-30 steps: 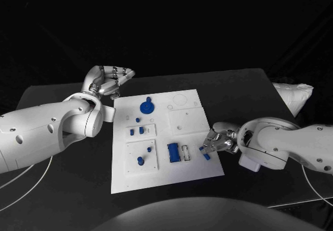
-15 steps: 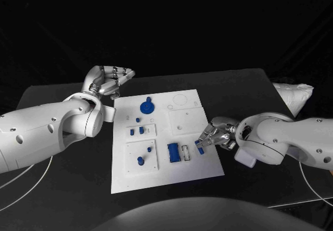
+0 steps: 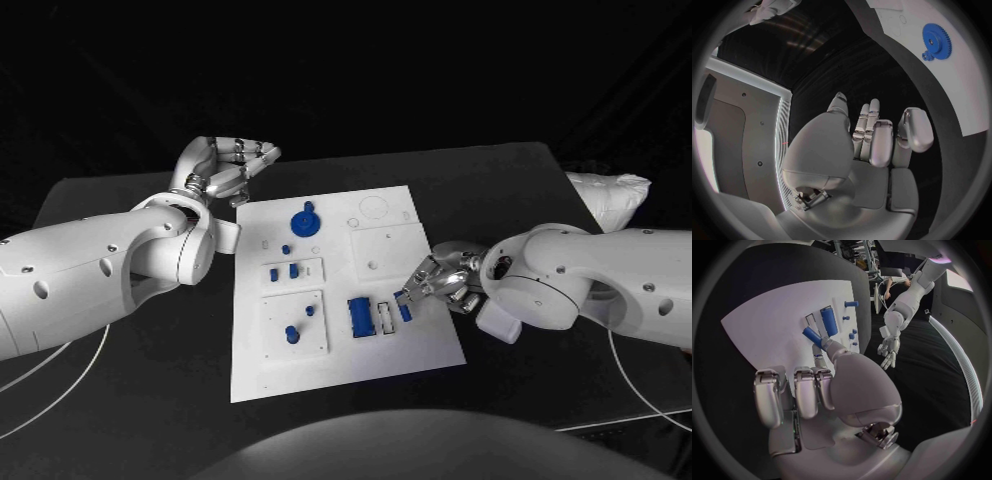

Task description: Assemble the parts on the task board

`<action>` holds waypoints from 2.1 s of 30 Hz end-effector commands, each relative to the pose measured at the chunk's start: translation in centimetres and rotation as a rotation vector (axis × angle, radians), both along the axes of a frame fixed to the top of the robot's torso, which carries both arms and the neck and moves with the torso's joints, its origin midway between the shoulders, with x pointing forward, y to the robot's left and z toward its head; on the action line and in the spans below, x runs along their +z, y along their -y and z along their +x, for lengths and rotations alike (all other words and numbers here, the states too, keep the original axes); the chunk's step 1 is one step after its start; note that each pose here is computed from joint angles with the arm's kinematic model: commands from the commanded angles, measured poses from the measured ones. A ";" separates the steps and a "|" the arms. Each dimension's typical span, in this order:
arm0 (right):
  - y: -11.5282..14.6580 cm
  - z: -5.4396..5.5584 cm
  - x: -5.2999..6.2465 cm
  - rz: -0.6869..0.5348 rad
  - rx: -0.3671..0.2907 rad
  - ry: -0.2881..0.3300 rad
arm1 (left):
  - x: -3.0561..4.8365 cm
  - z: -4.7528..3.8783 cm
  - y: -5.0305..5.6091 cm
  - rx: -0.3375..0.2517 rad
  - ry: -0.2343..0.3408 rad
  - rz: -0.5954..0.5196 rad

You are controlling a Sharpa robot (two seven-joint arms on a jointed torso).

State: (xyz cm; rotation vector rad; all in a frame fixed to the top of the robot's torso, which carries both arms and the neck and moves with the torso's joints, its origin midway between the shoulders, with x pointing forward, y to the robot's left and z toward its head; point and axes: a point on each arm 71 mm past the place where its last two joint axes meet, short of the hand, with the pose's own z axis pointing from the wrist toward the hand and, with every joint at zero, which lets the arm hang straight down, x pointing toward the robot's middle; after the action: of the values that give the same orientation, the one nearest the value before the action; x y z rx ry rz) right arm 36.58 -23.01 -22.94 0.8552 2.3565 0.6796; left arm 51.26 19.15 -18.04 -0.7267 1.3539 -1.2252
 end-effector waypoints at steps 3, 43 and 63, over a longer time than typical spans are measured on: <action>-0.4 -0.2 -0.6 0.009 0.026 -0.107 | 0.04 -0.03 0.3 -0.020 0.002 -0.003; -2.0 0.9 -2.0 -0.027 0.080 -0.168 | 0.04 -0.04 0.4 -0.026 0.002 0.000; -2.6 1.0 -1.9 -0.026 0.081 -0.158 | 0.01 -0.04 0.4 -0.027 -0.002 0.000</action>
State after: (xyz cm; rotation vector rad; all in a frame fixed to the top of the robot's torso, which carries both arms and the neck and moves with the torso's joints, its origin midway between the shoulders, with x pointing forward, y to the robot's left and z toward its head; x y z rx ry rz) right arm 37.67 -20.67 -24.86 0.8456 2.5396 0.6197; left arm 51.28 19.05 -18.06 -0.7217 1.3605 -1.2278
